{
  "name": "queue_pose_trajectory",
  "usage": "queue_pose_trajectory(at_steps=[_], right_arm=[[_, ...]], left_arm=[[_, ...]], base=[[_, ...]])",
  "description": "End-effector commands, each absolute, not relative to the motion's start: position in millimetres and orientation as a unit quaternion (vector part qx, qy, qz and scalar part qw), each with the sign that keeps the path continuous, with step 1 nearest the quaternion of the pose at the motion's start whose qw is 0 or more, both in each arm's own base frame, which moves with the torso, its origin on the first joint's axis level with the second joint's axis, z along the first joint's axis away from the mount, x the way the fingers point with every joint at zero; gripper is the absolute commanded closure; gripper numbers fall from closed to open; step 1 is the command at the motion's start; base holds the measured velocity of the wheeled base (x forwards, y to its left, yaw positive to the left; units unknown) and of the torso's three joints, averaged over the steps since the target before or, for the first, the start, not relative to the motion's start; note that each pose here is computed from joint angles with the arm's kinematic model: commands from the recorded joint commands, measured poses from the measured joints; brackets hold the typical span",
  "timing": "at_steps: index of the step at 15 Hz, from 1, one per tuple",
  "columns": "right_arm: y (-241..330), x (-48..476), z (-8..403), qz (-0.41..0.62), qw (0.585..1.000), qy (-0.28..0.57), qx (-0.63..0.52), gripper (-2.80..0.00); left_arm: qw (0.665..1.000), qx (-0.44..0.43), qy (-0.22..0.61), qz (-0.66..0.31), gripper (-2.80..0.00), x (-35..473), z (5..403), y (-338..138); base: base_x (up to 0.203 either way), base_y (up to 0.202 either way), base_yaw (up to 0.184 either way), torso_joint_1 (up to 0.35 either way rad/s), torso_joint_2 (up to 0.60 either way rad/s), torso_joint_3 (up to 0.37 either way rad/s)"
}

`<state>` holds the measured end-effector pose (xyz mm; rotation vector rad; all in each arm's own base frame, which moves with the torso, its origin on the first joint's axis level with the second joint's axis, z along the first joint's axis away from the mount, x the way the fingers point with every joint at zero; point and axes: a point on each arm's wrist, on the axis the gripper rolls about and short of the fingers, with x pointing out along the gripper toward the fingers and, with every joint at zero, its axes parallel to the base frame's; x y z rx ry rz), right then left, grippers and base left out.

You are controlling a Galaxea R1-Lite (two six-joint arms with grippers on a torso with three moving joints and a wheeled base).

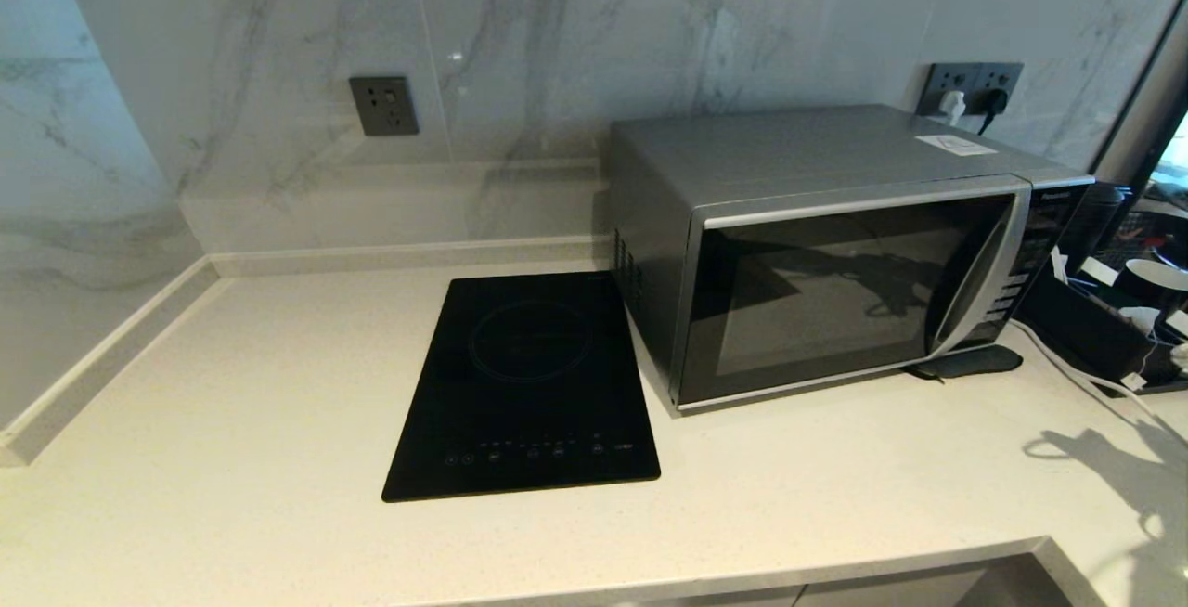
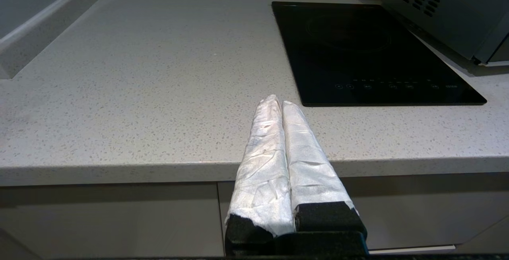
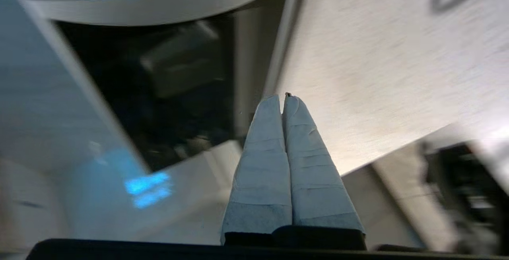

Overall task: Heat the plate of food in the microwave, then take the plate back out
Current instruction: Open the microwave oven

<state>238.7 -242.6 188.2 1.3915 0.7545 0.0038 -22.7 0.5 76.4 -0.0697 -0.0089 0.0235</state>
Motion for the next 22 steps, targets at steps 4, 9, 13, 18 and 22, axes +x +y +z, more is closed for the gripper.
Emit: queue_pose_trajectory(at_steps=[4, 9, 13, 18, 22], right_arm=[[-240, 264, 140, 0.063, 0.734, 0.387, 0.554, 0.0], [-249, 306, 113, 0.109, 0.764, 0.378, 0.512, 0.0], [-254, 342, 97, 0.129, 0.789, 0.369, 0.475, 0.0], [-241, 387, 77, 0.083, 0.826, 0.36, 0.425, 0.0], [-237, 408, 83, 0.075, 0.849, 0.321, 0.412, 0.0]], left_arm=[[0.999, -0.035, -0.004, 0.012, 0.0, -23, 76, 0], [0.999, -0.035, -0.004, 0.012, 0.0, -23, 76, 0], [0.999, -0.035, -0.004, 0.012, 0.0, -23, 76, 0], [0.999, -0.035, -0.004, 0.012, 0.0, -23, 76, 0], [0.999, -0.035, -0.004, 0.012, 0.0, -23, 76, 0]], base=[[0.0, 0.0, 0.0, 0.0, 0.0, 0.0], [0.0, 0.0, 0.0, 0.0, 0.0, 0.0], [0.0, 0.0, 0.0, 0.0, 0.0, 0.0], [0.0, 0.0, 0.0, 0.0, 0.0, 0.0], [0.0, 0.0, 0.0, 0.0, 0.0, 0.0]])
